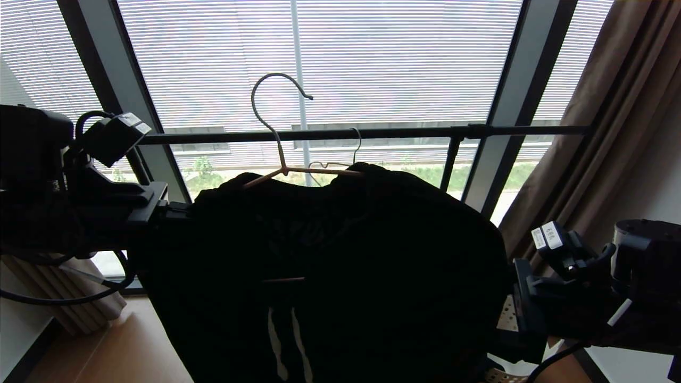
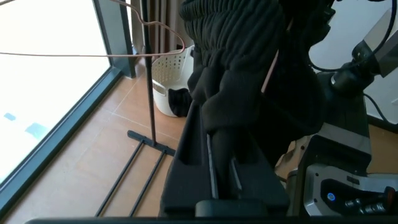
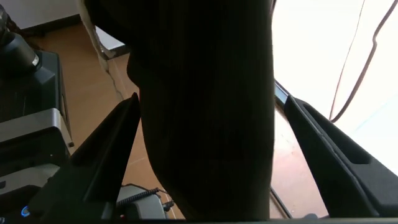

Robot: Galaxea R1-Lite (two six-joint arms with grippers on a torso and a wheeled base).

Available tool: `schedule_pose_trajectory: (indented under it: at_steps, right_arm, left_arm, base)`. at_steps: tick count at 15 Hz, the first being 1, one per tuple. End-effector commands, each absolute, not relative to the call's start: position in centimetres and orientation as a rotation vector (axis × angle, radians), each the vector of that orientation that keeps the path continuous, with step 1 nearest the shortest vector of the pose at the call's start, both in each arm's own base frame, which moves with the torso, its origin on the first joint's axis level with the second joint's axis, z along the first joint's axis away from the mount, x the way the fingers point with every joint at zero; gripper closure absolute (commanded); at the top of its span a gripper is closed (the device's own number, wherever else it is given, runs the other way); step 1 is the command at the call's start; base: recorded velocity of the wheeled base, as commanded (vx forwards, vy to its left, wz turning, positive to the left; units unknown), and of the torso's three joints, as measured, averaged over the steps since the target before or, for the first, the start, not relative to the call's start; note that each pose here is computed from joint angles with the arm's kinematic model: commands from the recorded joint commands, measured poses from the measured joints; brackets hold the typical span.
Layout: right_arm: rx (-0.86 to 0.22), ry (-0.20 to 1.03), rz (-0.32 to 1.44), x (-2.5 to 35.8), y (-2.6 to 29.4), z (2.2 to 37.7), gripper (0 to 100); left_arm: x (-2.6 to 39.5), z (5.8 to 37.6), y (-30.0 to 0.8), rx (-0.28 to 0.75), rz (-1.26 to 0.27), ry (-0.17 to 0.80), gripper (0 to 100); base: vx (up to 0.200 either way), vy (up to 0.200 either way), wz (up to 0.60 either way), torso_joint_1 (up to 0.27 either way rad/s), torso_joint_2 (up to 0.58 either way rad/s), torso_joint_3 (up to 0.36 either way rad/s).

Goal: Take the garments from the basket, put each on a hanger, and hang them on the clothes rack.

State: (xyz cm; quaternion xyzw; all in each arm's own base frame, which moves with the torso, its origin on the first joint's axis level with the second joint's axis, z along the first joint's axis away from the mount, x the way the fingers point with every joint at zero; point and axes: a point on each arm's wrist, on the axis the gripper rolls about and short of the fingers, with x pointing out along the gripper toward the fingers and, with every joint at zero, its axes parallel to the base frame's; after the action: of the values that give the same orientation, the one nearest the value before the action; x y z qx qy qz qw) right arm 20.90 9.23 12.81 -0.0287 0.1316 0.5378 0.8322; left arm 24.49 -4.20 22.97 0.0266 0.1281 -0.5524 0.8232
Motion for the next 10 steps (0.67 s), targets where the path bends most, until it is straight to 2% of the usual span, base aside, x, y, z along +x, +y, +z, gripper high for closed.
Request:
schedule_pose_trajectory:
  at_steps: [1, 2, 3, 10]
  right_arm:
    - [-0.058, 0.297, 1.141, 21.1, 9.3, 12.4, 0]
    - [-0.058, 0.295, 1.141, 21.1, 9.3, 12.4, 0]
    - [-0.058, 0.295, 1.141, 21.1, 9.3, 12.4, 100]
    - [-0.053, 0.267, 1.063, 22.1, 7.7, 13.0, 100]
  left_arm:
    - [24.2, 23.2, -4.2, 0.047, -1.17, 0.262, 100]
    - [24.3, 23.1, -4.2, 0.031, -1.166, 0.261, 100]
    - [24.3, 23.1, -4.2, 0.031, -1.166, 0.26, 100]
    - [24.5, 22.9, -3.5, -0.005, -1.124, 0.236, 100]
  base:
    - [0.0, 0.0, 0.0, 0.0, 0.0, 0.0]
    - [0.0, 0.0, 0.0, 0.0, 0.0, 0.0]
    - [0.0, 0.0, 0.0, 0.0, 0.0, 0.0]
    - [0.0, 0.0, 0.0, 0.0, 0.0, 0.0]
